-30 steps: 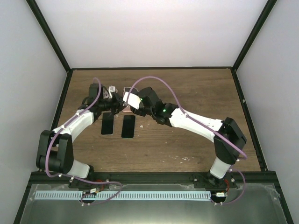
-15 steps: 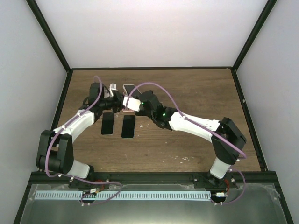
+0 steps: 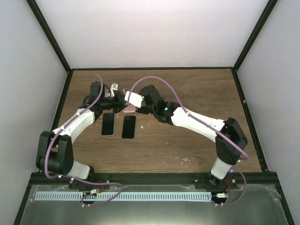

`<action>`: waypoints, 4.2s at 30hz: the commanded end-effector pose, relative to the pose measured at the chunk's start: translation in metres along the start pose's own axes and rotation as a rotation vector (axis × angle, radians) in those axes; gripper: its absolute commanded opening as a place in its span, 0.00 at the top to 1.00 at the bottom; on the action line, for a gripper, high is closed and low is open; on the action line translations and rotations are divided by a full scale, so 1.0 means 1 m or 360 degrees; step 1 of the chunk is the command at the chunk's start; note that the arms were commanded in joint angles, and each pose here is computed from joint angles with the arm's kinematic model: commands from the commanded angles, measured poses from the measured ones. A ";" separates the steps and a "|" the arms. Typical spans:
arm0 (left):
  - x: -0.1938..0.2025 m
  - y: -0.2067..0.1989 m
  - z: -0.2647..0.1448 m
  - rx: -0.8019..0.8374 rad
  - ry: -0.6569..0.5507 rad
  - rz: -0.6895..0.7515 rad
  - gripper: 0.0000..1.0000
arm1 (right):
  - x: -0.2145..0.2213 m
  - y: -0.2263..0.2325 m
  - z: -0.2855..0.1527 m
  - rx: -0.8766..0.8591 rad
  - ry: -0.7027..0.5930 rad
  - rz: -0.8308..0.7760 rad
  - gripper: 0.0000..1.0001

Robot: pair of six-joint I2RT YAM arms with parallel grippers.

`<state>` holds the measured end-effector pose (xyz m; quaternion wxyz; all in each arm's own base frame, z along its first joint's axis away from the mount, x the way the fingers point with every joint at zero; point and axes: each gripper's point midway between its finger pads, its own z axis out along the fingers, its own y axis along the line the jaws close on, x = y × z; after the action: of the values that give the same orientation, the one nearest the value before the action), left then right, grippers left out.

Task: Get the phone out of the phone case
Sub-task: Remove the phone case from the phone, then place the phone case at the center of the board, then place the phone at the center of the board.

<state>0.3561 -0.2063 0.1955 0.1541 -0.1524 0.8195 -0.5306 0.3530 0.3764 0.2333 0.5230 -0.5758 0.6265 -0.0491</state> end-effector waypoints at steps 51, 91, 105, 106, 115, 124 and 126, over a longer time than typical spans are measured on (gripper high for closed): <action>-0.031 0.078 0.158 -0.0520 0.0195 0.0477 1.00 | 0.075 -0.135 -0.103 0.0427 0.0068 0.0570 0.99; -0.069 -0.070 0.030 0.0244 -0.0069 0.0240 0.09 | 0.048 -0.104 -0.055 0.0764 0.0103 -0.0125 0.99; -0.056 -0.074 0.042 0.0277 0.0016 0.0100 0.19 | 0.016 -0.074 -0.044 0.0812 0.0056 -0.0411 0.99; -0.055 -0.074 0.044 0.0283 0.0024 0.0094 0.19 | 0.014 -0.070 -0.043 0.0813 0.0048 -0.0432 0.99; -0.047 -0.069 0.055 0.0311 0.0070 0.0006 0.48 | 0.000 -0.045 -0.044 0.0873 -0.0016 -0.0630 0.99; -0.049 -0.056 0.057 0.0303 0.0062 -0.0113 0.84 | -0.004 -0.040 -0.050 0.1008 -0.0052 -0.0755 0.99; -0.049 -0.055 0.058 0.0307 0.0061 -0.0123 0.90 | -0.003 -0.036 -0.050 0.1017 -0.0060 -0.0783 0.92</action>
<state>0.4266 -0.2545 0.2321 0.1357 -0.1527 0.7663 -0.6091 0.3472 0.3381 0.2471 0.6121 -0.5638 0.4415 -0.3356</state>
